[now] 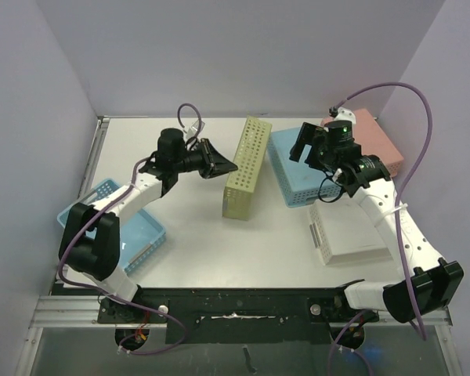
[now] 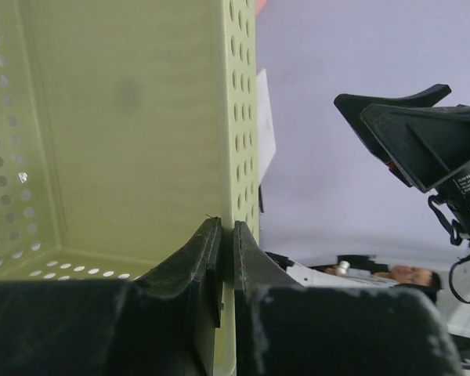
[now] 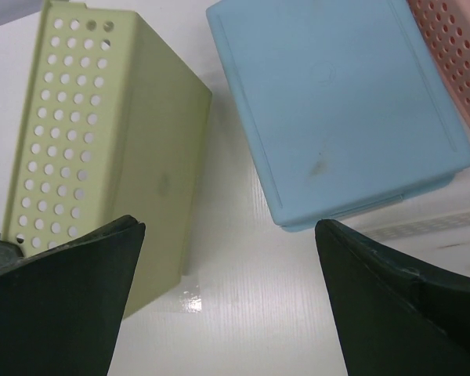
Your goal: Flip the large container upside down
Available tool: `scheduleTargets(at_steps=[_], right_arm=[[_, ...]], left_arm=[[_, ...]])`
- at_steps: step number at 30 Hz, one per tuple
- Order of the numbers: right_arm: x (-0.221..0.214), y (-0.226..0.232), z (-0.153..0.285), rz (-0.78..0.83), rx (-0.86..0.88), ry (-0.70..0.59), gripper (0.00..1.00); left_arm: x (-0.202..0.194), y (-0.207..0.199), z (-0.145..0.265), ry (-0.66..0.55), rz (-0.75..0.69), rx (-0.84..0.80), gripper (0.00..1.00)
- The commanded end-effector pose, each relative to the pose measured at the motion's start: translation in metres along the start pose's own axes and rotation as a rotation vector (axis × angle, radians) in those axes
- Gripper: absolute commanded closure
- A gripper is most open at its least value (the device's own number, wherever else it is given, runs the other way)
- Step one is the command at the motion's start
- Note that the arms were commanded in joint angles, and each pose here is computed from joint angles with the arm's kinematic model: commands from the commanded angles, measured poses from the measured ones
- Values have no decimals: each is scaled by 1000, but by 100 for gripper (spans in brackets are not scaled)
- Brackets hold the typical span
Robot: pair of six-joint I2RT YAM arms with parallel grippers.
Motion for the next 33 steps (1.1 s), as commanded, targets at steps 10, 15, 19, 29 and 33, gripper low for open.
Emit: scheduleTargets(at_steps=[10,15,19,29,33], right_arm=[[-11,8,-9,-52,53,29,3],[-31,34,-19,-114,195,107,3],[-42,48,-25,-112,231,141,3],[-53,66,-30,-83,254,169,3],[-62,72,-29,-72,260,184,2]], left_arm=[[-8,-4,23,-45,42,-167,81],[-5,23,41,-49,10,-19,74],[4,48,68,-79,-17,90,74],[23,105,99,-140,39,229,73],[35,127,99,-156,59,288,73]])
Point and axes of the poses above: each gripper's point midway between its finger pads, its own z axis back along the fingers, its own y axis along the line the jaws close on, x = y × z, the point moved 1 cm from there along z, back along the fingers, and after that the axes turned 9 degrees about -z, right-handed, at the moved point
